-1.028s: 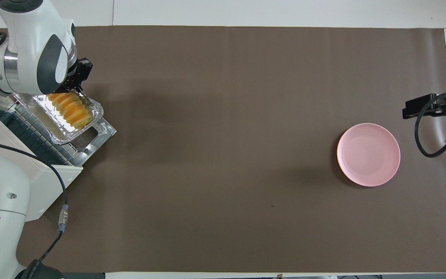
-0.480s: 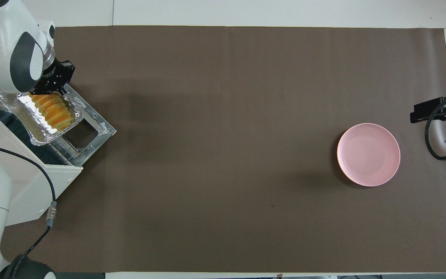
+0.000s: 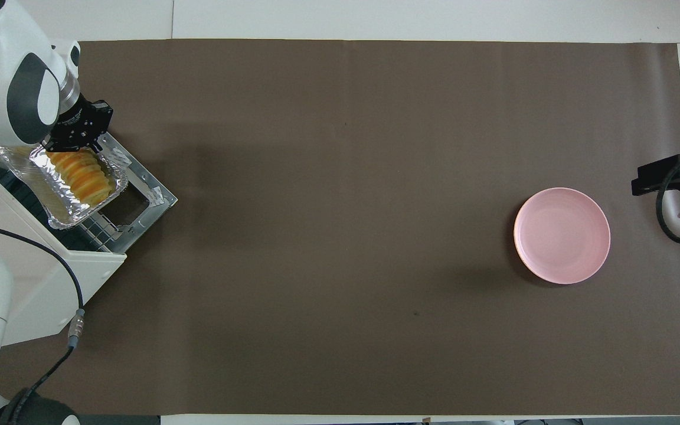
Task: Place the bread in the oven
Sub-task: 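Slide the foil tray into the oven with the left gripper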
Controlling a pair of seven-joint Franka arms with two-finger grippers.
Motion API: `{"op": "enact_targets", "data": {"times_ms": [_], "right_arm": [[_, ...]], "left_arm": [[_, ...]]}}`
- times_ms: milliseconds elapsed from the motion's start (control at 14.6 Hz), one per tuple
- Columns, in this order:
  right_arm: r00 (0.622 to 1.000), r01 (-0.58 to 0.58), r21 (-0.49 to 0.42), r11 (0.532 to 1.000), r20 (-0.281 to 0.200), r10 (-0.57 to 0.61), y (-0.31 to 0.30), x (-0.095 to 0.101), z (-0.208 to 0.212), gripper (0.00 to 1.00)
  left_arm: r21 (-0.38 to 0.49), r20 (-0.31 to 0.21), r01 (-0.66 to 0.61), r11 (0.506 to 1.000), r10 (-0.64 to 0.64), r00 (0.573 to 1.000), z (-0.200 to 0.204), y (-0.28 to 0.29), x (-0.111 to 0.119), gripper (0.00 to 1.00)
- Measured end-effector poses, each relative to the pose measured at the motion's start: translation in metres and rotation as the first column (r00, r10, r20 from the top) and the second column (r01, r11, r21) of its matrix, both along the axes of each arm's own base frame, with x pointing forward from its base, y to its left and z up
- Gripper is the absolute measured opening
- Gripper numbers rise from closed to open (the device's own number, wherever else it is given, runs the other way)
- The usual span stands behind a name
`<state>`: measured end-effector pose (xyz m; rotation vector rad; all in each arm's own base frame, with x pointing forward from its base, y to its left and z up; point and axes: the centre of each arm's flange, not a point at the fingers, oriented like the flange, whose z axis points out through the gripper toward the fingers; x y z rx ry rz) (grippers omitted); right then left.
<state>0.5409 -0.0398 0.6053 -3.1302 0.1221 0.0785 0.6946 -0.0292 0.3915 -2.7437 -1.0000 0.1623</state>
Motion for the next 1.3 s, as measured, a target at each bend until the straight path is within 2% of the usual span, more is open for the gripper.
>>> {"op": "enact_targets", "data": {"times_ms": [411, 686, 1303], "right_arm": [[1.000, 0.002, 0.000, 1.000, -0.002, -0.002, -0.001, 0.000, -0.001, 1.00], [1.000, -0.001, 0.000, 1.000, -0.008, 0.001, 0.001, 0.000, -0.002, 1.00], [1.000, -0.001, 0.001, 1.000, -0.009, 0.001, 0.001, 0.000, -0.002, 1.00]], "left_arm": [[-0.020, -0.010, -0.044, 0.999, 0.044, 0.999, 0.013, 0.022, -0.019, 0.02], [-0.030, -0.034, -0.060, 0.998, 0.059, 0.998, 0.007, 0.030, -0.032, 0.02], [-0.034, -0.047, -0.063, 0.997, 0.061, 0.997, -0.003, 0.032, -0.040, 0.02]]}}
